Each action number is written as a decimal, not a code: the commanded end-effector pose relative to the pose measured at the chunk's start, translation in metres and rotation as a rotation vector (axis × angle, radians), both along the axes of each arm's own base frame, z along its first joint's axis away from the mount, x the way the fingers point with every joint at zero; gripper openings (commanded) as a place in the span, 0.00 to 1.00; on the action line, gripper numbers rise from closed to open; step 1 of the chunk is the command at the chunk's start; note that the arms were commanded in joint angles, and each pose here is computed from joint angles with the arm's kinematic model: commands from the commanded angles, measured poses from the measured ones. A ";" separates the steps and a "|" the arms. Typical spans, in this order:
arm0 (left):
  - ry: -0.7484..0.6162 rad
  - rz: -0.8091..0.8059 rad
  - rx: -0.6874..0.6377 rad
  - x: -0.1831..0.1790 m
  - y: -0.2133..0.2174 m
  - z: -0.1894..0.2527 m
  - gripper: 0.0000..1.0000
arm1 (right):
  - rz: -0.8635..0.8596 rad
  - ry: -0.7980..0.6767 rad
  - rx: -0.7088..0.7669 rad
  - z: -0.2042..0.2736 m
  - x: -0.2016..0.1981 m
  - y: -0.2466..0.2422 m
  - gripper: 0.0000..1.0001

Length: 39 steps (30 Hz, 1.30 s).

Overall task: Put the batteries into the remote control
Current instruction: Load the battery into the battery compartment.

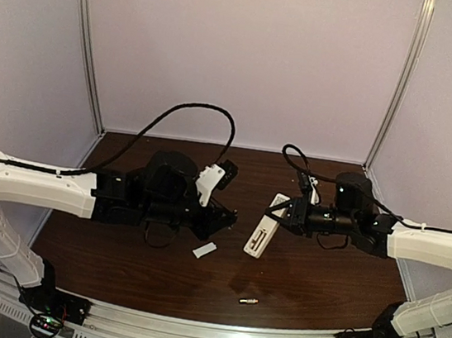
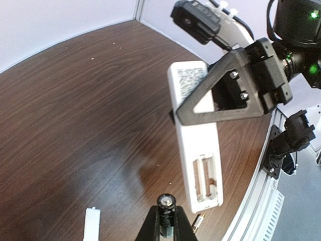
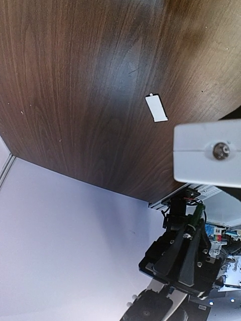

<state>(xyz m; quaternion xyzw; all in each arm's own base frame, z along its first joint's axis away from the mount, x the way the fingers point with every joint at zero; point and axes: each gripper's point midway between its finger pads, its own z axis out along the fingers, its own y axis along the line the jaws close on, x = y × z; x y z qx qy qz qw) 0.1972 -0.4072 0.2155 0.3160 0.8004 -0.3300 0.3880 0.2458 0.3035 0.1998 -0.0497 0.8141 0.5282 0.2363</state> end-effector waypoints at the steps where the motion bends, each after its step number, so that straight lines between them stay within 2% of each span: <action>1: -0.083 -0.030 -0.134 0.001 -0.033 0.032 0.00 | -0.034 0.002 0.006 0.004 0.004 0.006 0.00; 19: -0.068 -0.115 -0.075 -0.010 -0.063 0.005 0.00 | -0.054 0.061 -0.023 -0.011 0.003 0.006 0.00; 39: -0.072 -0.105 0.087 -0.006 -0.070 -0.037 0.00 | -0.055 0.076 -0.012 -0.009 0.002 0.007 0.00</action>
